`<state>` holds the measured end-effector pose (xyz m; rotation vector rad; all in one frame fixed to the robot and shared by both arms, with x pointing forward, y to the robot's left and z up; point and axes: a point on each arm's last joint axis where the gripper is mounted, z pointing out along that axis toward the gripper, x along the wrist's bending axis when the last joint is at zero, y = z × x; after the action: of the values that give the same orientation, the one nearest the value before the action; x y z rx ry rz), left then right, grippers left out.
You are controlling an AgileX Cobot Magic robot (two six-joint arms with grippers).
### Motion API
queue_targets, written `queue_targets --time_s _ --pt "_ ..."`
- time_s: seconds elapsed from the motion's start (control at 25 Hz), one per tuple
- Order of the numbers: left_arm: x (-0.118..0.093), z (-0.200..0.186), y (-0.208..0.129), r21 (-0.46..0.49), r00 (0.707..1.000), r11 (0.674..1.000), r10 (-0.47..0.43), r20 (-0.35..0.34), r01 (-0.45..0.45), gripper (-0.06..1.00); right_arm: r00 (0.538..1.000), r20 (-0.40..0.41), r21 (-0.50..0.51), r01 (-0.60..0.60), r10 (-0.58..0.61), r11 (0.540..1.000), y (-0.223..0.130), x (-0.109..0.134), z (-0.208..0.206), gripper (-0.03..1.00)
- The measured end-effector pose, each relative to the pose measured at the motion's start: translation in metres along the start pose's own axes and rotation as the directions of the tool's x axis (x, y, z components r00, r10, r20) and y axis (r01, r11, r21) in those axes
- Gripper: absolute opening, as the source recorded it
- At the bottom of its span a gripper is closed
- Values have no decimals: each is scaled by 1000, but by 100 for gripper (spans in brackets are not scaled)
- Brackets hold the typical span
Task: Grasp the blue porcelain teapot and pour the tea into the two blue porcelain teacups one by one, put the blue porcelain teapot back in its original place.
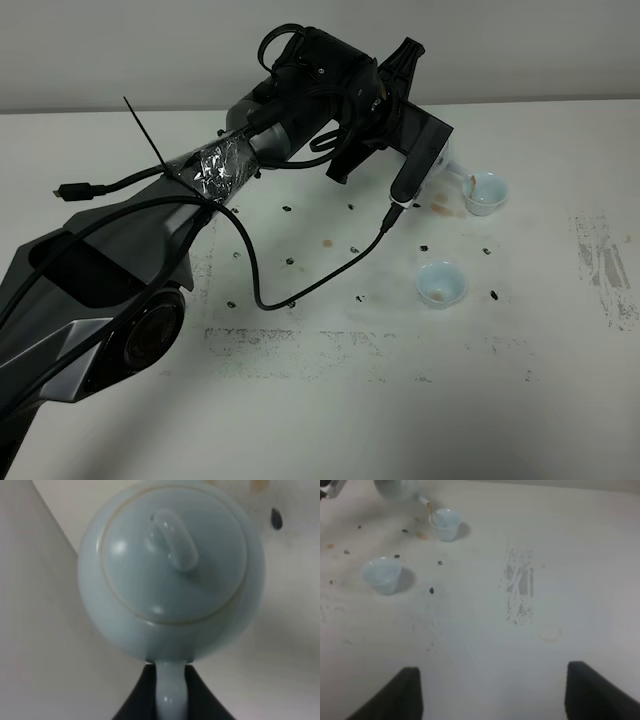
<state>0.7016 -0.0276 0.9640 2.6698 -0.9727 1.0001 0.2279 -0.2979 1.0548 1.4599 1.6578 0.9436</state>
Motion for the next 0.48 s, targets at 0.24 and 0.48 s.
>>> queue_targets --time_s 0.24,0.48 --pt "0 0 -1 12 1000 1000 10 0 -10 0 1000 0 0 0 0 1000 0 0 0 58" --pt "0 0 -3 28 1000 999 17 -1 -17 0 1000 0 0 0 0 1000 0 0 0 58"
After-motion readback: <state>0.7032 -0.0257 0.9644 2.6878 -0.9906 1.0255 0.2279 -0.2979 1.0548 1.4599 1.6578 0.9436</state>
